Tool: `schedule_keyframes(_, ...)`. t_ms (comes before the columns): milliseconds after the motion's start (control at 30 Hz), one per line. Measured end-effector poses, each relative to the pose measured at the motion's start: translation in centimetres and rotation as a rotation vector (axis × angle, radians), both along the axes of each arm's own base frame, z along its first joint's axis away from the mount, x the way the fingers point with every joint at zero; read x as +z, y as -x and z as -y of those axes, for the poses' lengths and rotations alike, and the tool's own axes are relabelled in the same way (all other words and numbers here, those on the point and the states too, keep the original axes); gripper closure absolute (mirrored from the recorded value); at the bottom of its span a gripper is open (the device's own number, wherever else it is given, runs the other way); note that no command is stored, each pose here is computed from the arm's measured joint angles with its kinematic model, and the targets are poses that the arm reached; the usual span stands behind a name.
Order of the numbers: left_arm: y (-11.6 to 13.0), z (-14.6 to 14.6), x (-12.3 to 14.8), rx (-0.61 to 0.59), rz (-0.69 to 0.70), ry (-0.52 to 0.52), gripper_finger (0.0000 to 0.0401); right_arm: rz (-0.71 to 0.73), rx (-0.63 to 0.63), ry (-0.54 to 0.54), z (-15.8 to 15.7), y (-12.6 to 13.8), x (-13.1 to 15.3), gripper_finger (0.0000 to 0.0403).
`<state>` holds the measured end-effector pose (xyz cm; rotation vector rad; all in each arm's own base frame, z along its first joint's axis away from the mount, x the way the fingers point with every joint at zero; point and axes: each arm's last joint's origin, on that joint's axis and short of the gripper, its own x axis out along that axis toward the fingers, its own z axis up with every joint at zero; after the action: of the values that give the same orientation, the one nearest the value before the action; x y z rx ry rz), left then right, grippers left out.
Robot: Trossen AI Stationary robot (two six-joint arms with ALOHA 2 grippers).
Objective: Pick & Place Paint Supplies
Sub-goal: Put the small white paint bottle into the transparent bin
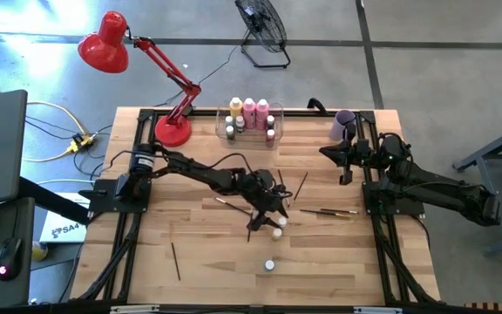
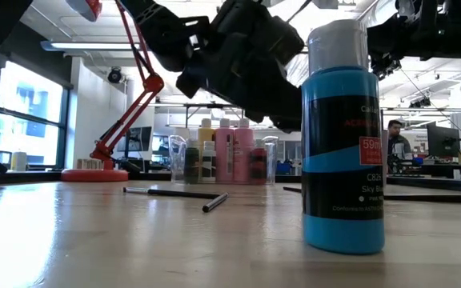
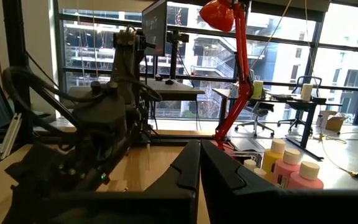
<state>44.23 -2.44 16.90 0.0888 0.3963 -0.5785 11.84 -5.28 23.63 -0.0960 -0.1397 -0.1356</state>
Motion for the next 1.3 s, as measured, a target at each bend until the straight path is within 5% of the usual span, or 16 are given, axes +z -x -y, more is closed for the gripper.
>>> schedule_keyframes(1100, -0.05, -0.11, 0.13, 0.007, 0.002, 0.011, 0.019, 0.0, 0.0, 0.0, 0.0, 0.0, 0.0, 0.0399)
schedule_keyframes(1300, -0.04, -0.1, 0.14, 0.007, 0.002, 0.011, 0.0219, 0.0, 0.001, 0.0, 0.0, 0.0, 0.0, 0.0399)
